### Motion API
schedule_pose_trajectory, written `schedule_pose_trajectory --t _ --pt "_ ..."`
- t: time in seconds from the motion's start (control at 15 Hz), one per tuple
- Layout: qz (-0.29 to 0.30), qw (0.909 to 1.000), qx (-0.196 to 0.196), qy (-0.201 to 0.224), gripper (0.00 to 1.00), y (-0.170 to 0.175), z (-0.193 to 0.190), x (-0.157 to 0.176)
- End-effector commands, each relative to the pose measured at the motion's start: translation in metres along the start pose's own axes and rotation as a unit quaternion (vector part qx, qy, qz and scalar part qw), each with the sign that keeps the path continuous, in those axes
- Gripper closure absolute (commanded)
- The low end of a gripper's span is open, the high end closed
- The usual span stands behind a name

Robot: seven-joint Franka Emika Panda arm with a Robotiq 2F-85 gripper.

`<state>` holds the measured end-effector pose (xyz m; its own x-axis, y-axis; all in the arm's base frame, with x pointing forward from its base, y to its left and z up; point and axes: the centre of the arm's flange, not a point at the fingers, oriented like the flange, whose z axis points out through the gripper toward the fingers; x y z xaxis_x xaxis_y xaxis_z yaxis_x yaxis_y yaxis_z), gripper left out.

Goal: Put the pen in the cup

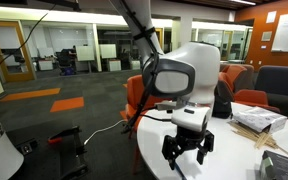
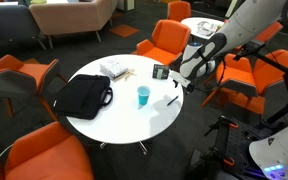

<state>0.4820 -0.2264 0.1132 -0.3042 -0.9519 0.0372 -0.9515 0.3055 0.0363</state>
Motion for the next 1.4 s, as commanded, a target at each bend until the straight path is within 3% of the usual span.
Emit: schedule_pose_trajectory --t 0.0,0.07,0.2,0.33,0.4,0.47,0.6,0.73,0.87,1.13,1.33 --pt "-0.003 0.9998 0.011 0.015 0.0 -0.025 0.03 0.0" --pt "-0.003 0.9997 0.016 0.019 0.03 -0.029 0.038 -0.001" --pt "-0.002 0.9995 0.023 0.023 0.27 -0.037 0.05 -0.004" --pt "-0.004 0.9994 0.026 0.023 0.38 -0.041 0.058 -0.006" --pt "-0.002 0.9993 0.026 0.025 0.49 -0.042 0.061 -0.006" --pt "-0.002 0.9994 0.025 0.023 0.51 -0.042 0.063 -0.007" --pt "-0.005 0.9995 0.024 0.022 0.52 -0.039 0.066 -0.009" --pt "-0.009 0.9995 0.022 0.021 0.43 -0.034 0.068 -0.011" --pt "-0.015 0.9995 0.022 0.019 0.41 -0.03 0.068 -0.012" --pt "-0.018 0.9995 0.021 0.017 0.46 -0.026 0.068 -0.011" --pt "-0.016 0.9993 0.032 0.008 0.4 -0.022 0.058 -0.011"
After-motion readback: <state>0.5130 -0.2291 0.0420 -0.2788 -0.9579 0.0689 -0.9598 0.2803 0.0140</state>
